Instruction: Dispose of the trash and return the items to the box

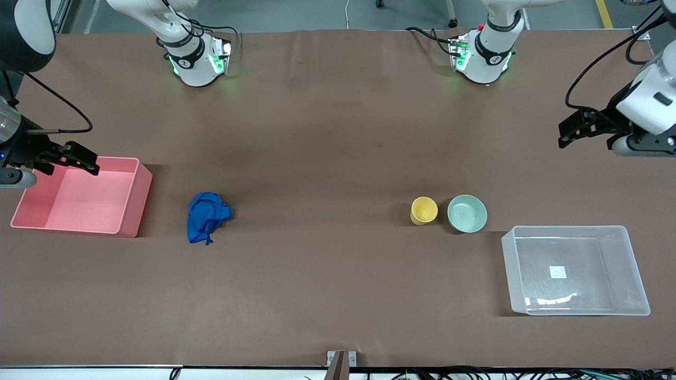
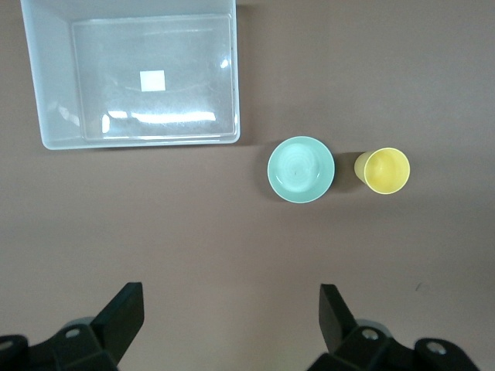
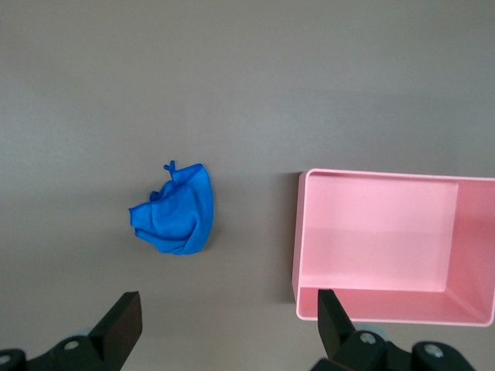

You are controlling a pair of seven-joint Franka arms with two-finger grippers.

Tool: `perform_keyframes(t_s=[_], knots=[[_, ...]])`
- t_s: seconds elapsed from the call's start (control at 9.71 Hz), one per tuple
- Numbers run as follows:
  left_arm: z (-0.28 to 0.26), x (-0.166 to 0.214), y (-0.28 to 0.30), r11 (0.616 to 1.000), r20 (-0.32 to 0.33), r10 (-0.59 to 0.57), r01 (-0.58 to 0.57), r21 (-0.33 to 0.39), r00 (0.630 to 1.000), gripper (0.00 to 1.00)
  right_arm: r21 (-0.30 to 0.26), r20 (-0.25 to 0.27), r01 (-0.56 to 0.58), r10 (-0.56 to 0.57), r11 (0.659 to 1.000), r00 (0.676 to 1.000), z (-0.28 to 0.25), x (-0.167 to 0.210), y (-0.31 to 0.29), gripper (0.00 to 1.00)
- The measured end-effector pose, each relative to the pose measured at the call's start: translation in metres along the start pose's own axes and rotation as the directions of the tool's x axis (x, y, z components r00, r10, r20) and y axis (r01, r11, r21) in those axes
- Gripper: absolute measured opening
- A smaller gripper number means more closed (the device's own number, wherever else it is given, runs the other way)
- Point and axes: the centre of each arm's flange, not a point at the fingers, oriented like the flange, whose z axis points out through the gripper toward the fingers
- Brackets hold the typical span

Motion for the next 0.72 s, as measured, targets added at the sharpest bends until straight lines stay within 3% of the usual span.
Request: perform_keyframes(t_s=[0.31, 0.72], knots=[[0.061, 0.004, 0.017, 0.988, 0.013, -0.156, 0.156, 0.003, 0.988, 1.00, -0.002, -0.018, 0.030, -0.030, 1.000, 0.999, 0.070, 0.021, -0.019, 1.00], [0.195, -0.013, 0.064, 0.931, 0.028, -0.364, 0.364, 0.005, 0.931, 1.00, -0.007, -0.020, 0.065, -0.065, 0.998, 0.998, 0.187, 0.040, -0.046, 1.00]])
